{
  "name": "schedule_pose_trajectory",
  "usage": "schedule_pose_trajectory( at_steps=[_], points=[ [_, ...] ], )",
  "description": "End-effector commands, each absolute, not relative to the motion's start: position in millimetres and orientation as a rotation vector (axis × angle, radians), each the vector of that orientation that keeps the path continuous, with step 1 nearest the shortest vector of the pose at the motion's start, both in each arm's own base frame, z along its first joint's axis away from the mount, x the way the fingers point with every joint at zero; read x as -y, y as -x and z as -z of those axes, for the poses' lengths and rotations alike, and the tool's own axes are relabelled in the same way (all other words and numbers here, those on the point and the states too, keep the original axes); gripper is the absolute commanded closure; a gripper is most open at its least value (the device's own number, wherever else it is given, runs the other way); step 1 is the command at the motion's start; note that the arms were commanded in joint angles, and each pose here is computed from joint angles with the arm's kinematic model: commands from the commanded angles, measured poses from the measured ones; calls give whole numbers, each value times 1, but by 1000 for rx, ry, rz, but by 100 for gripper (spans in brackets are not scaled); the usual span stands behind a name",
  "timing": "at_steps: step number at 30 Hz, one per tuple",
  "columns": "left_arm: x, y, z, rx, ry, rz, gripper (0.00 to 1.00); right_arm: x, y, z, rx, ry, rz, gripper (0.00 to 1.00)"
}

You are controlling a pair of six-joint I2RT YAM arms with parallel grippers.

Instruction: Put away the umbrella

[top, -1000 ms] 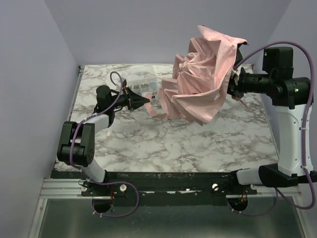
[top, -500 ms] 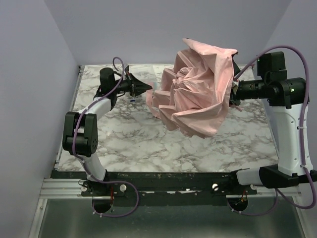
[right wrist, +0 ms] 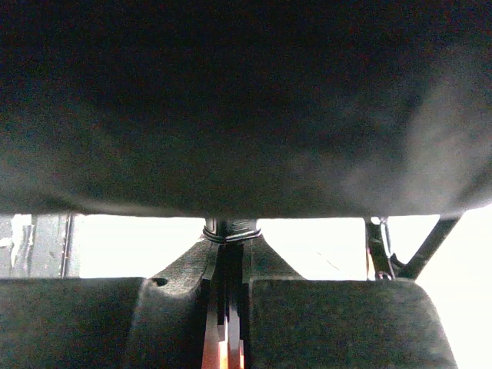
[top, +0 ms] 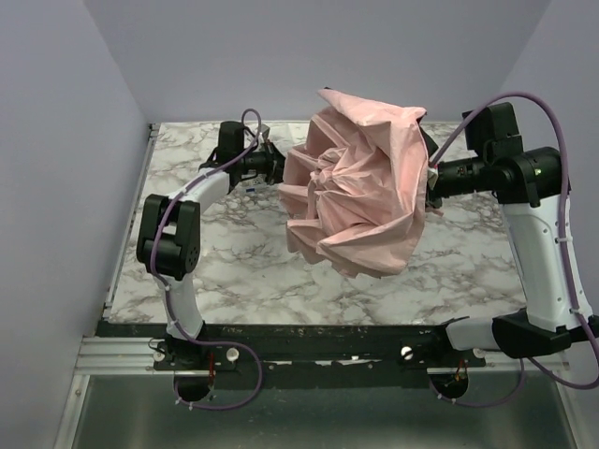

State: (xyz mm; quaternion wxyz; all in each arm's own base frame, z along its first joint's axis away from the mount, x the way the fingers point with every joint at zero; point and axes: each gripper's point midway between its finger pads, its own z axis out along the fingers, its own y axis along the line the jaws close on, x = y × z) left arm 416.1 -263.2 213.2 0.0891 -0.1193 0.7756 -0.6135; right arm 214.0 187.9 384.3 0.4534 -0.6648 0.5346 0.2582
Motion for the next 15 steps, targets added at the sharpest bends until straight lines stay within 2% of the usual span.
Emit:
schedule_pose_trajectory(
  at_steps=[1,15],
  points=[
    [264,-428,-196,-2354,380,1759,100,-197,-196,-400,-1201,1650,-675,100],
    [298,-420,-224,-2371,224,1815,100,-213,-195,-317,-1382,1836,-746,100]
  ],
)
